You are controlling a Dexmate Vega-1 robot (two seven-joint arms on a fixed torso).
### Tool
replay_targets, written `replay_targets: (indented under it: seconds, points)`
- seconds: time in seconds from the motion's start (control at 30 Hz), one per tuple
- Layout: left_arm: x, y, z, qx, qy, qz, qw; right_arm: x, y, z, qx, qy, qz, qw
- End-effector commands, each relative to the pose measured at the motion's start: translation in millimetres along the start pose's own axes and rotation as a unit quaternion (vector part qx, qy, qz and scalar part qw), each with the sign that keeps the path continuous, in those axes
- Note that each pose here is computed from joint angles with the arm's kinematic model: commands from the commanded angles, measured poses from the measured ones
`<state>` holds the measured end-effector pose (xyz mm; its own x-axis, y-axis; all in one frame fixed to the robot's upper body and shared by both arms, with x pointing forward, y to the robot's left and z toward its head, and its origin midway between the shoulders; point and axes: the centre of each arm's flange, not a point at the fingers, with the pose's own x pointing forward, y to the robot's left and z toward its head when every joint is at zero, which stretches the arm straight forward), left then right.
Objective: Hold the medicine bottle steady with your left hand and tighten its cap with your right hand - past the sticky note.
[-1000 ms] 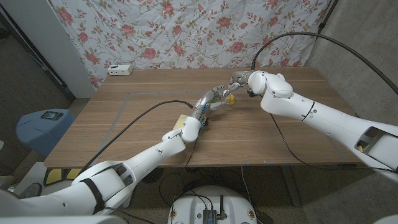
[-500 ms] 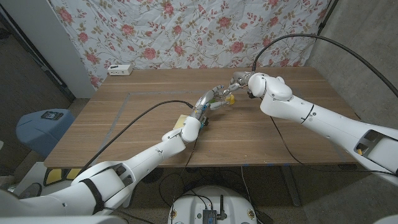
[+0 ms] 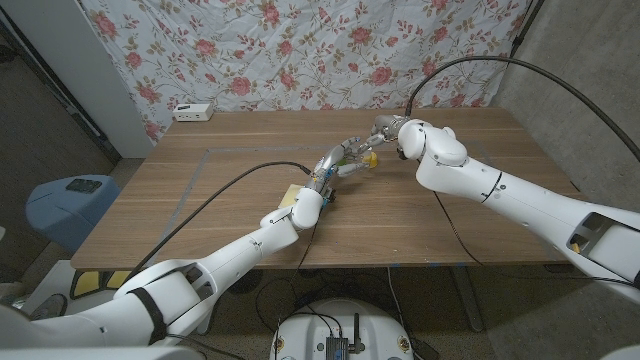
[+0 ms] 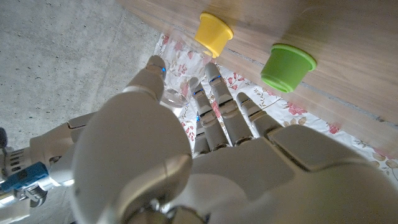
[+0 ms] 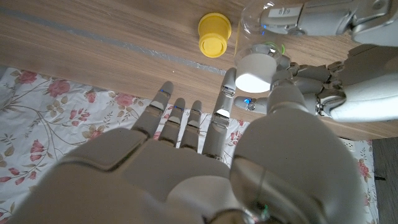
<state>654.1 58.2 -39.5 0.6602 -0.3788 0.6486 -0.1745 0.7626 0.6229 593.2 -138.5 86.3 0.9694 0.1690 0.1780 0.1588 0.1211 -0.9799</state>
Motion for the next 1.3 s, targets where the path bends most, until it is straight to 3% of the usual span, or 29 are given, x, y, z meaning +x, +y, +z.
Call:
replay_targets:
  seconds: [0.03, 0.67, 1.3]
  points:
    - [-1.0, 0.4, -0.4, -0.001, 0.001, 0.000, 1.000, 0.9, 4.0, 3.0, 0.003, 0.009, -0.011, 0.9999]
    - [-0.4, 0.4, -2.5, -0.002, 0.004, 0.003, 1.000, 2.6, 7.4, 6.2, -0.015, 0.031, -0.035, 0.9988]
    - [1.2, 1.8, -3.7, 0.000, 0.003, 0.004, 1.000, 4.8, 8.5, 8.2, -0.012, 0.035, -0.050, 0.9981]
